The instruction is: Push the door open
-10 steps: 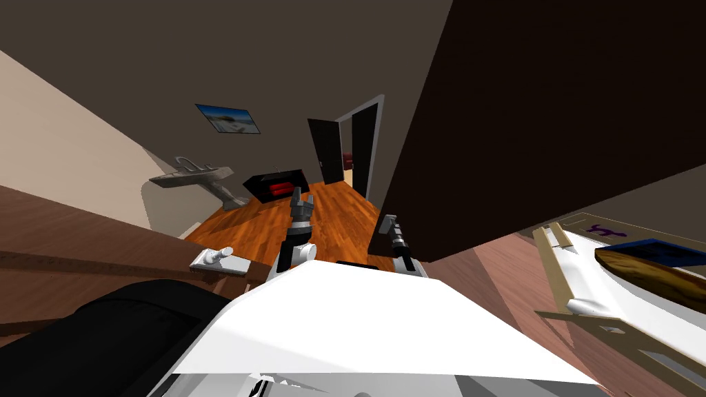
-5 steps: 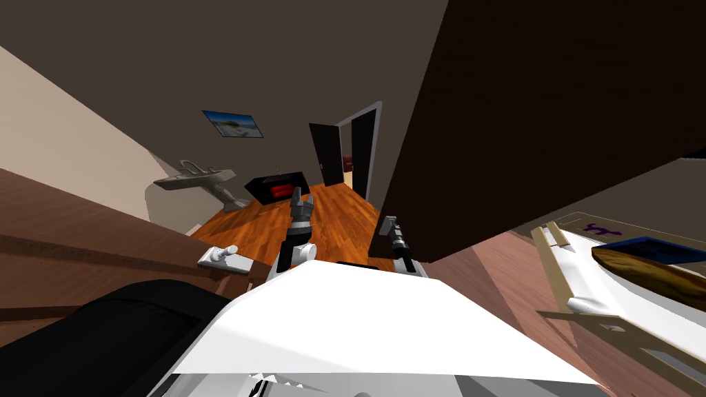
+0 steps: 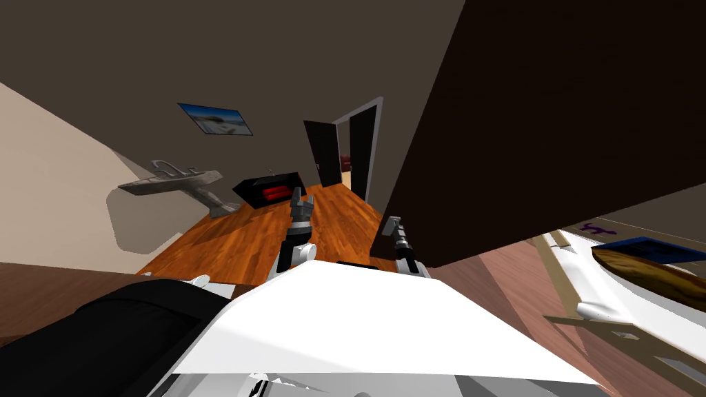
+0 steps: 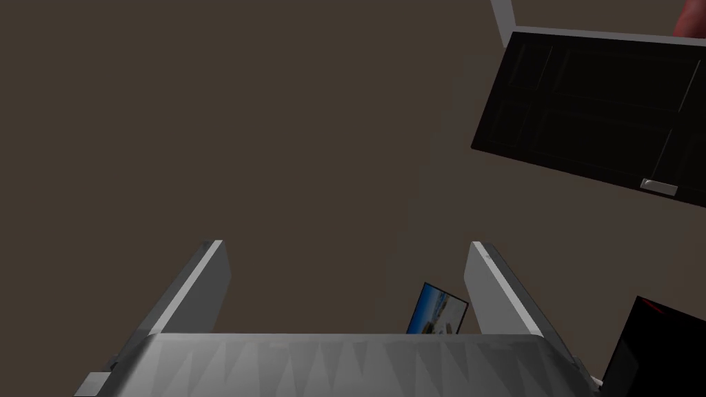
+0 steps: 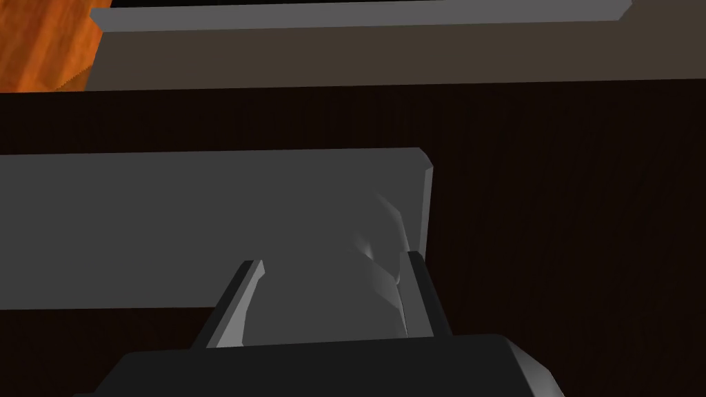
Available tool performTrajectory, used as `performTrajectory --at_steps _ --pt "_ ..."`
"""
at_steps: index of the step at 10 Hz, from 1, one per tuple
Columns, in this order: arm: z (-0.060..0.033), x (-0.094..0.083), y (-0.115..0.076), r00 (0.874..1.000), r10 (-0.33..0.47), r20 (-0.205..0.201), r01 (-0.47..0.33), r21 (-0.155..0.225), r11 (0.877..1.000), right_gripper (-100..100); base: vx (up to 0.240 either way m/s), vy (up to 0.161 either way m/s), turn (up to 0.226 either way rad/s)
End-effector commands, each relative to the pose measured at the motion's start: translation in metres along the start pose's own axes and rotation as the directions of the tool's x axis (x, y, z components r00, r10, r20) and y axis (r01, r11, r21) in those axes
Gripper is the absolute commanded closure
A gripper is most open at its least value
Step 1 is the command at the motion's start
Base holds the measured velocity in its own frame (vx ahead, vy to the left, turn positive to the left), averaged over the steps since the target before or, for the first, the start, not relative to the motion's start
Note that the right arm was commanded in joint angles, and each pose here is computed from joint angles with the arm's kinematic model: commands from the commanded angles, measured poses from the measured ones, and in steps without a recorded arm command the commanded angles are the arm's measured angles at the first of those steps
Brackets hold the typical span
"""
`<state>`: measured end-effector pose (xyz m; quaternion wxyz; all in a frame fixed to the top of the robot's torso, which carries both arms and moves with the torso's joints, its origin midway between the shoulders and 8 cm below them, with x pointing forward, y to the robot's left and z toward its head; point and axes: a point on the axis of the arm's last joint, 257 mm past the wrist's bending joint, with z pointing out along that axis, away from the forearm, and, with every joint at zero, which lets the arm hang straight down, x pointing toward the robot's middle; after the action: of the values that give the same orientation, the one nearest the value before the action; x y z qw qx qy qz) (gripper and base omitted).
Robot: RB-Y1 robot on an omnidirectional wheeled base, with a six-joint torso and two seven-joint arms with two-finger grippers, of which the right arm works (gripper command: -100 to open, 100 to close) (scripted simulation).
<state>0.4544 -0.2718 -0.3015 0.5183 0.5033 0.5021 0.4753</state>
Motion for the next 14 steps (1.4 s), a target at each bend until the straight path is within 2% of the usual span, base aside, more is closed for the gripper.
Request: performTrajectory --at_steps 1,5,6,7,11,14 --pt "0.0027 -0.010 0.005 1.000 0.003 0.022 -0.002 -0.011 1.000 100 0.195 0.069 -0.051" --pt "0.0018 -0.021 0.005 0.997 0.039 0.073 -0.038 -0.011 0.999 100 0.188 0.080 -0.072" --pt "0.0006 -0.020 0.001 0.997 0.031 0.066 -0.031 -0.005 1.000 100 0.082 0.037 -0.034" --pt "-0.0004 -0.037 0.003 0.997 0.009 0.083 -0.009 -0.007 1.000 100 0.115 0.056 -0.042" --pt "-0.0035 -0.061 0.005 0.993 -0.011 0.117 0.012 -0.007 1.000 100 0.185 0.072 -0.065" --pt "-0.0074 -0.078 0.005 0.988 -0.004 0.157 0.005 -0.008 1.000 100 0.237 0.076 -0.078"
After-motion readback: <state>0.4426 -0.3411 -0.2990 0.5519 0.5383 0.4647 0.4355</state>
